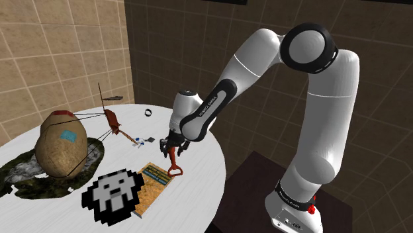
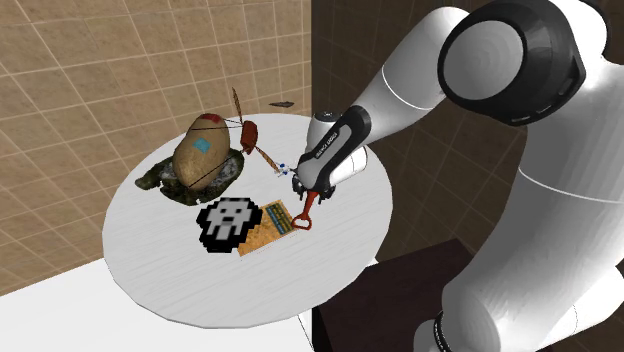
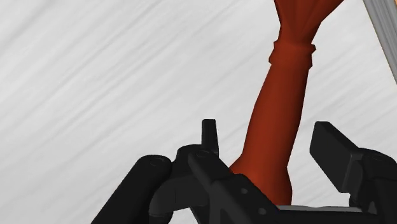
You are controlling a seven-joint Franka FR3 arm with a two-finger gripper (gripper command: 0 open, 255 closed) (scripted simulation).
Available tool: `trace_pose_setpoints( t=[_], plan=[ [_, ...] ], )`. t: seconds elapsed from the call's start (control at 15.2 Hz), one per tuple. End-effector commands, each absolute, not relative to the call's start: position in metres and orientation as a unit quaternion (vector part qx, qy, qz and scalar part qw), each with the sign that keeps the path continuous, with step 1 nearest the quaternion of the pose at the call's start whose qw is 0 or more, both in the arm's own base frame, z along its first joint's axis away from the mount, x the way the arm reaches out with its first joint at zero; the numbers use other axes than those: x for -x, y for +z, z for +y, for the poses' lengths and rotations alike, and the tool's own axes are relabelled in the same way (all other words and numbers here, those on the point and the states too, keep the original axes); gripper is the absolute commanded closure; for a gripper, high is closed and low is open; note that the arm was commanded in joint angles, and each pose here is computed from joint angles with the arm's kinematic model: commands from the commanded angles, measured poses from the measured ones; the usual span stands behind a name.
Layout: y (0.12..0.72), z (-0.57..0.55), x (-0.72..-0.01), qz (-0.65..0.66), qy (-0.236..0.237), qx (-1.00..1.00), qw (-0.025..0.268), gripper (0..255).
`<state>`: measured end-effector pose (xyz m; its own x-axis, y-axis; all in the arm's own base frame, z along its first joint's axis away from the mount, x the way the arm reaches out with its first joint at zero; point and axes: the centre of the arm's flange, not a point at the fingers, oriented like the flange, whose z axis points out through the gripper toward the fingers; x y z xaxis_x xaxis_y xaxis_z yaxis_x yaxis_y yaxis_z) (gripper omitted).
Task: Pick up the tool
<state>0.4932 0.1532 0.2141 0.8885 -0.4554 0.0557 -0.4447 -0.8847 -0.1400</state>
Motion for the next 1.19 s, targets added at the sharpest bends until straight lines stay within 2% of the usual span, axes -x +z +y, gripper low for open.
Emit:
trace_pose_setpoints(
  t=[0.0, 0.53, 1.12],
  plan=[
    [0.214, 0.153, -0.493, 0.232, -0.044, 0.970, 0.062, 255],
    [0.213, 0.154, -0.493, 0.232, -0.044, 0.970, 0.062, 255],
    [0.260, 0.154, -0.493, 0.232, -0.044, 0.970, 0.062, 255]
  ],
)
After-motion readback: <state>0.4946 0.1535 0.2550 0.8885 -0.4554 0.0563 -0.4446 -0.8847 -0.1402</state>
